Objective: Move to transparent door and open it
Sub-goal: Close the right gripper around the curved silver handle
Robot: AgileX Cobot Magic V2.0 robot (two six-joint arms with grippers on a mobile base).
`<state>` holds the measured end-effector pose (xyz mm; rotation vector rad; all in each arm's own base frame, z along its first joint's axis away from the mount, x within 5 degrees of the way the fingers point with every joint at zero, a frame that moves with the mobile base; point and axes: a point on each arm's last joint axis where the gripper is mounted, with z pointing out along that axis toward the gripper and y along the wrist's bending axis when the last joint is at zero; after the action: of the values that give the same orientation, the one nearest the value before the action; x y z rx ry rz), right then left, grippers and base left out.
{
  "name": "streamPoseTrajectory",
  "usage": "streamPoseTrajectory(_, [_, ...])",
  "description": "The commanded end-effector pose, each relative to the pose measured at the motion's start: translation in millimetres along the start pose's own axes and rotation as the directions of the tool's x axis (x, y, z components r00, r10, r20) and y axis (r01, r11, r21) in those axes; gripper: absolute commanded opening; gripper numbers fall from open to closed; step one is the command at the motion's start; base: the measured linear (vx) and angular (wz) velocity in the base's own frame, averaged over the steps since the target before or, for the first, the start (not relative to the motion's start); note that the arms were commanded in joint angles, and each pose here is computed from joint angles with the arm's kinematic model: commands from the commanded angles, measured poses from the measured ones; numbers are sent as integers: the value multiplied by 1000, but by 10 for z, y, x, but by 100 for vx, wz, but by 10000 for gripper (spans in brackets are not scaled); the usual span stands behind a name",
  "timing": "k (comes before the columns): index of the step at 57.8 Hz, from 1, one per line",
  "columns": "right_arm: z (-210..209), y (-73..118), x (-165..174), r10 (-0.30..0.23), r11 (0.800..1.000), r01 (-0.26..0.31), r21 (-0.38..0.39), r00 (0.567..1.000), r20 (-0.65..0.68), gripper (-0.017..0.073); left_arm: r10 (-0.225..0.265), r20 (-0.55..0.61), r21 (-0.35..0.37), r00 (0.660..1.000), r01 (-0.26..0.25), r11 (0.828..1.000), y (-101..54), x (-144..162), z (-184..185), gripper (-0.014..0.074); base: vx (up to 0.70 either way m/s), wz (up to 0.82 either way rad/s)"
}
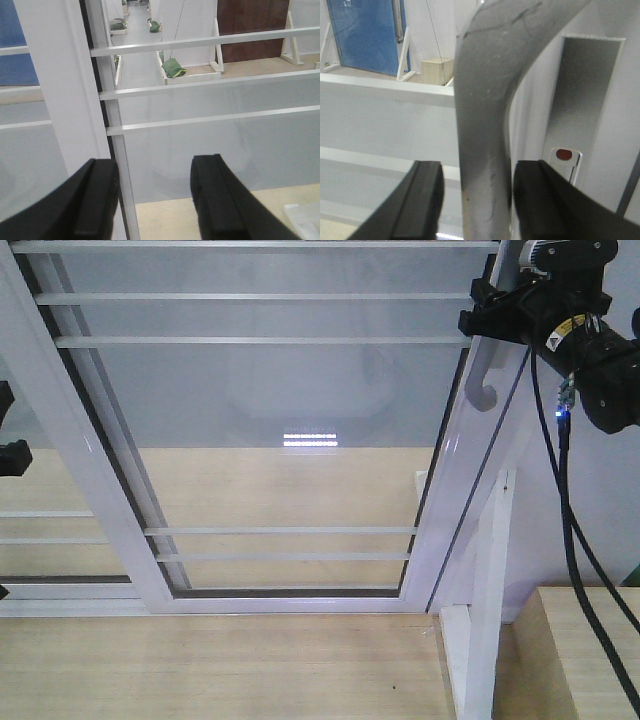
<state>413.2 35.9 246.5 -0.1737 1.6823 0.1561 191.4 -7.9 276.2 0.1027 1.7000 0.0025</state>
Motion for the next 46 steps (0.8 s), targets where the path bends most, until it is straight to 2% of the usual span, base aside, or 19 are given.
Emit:
streamPoseTrajectory(1, [-56,7,-364,-15,1000,16,-5,987,160,292,-13,133,6,991,12,1000,-5,-213,-8,461,0,0])
streamPoseTrajectory(7, [-24,-26,-365,-25,999,21,26,984,175,202,-13,133,6,991,12,1000,-5,-213,-8,461,0,0])
streamPoseTrajectory(12, [22,-49,-398,-26,999,18,44,982,190,162,-13,133,6,991,12,1000,-5,-213,-8,461,0,0])
streamPoseTrajectory(29, [209,68,-552,-46,999,45,10,971,233,174,-13,134,6,991,12,1000,-5,-213,-8,461,0,-1])
streamPoseTrajectory(46, [349,360,-584,-59,996,74,-53,970,236,183,-13,144,7,990,12,1000,-5,-223,-9,461,-1,-4])
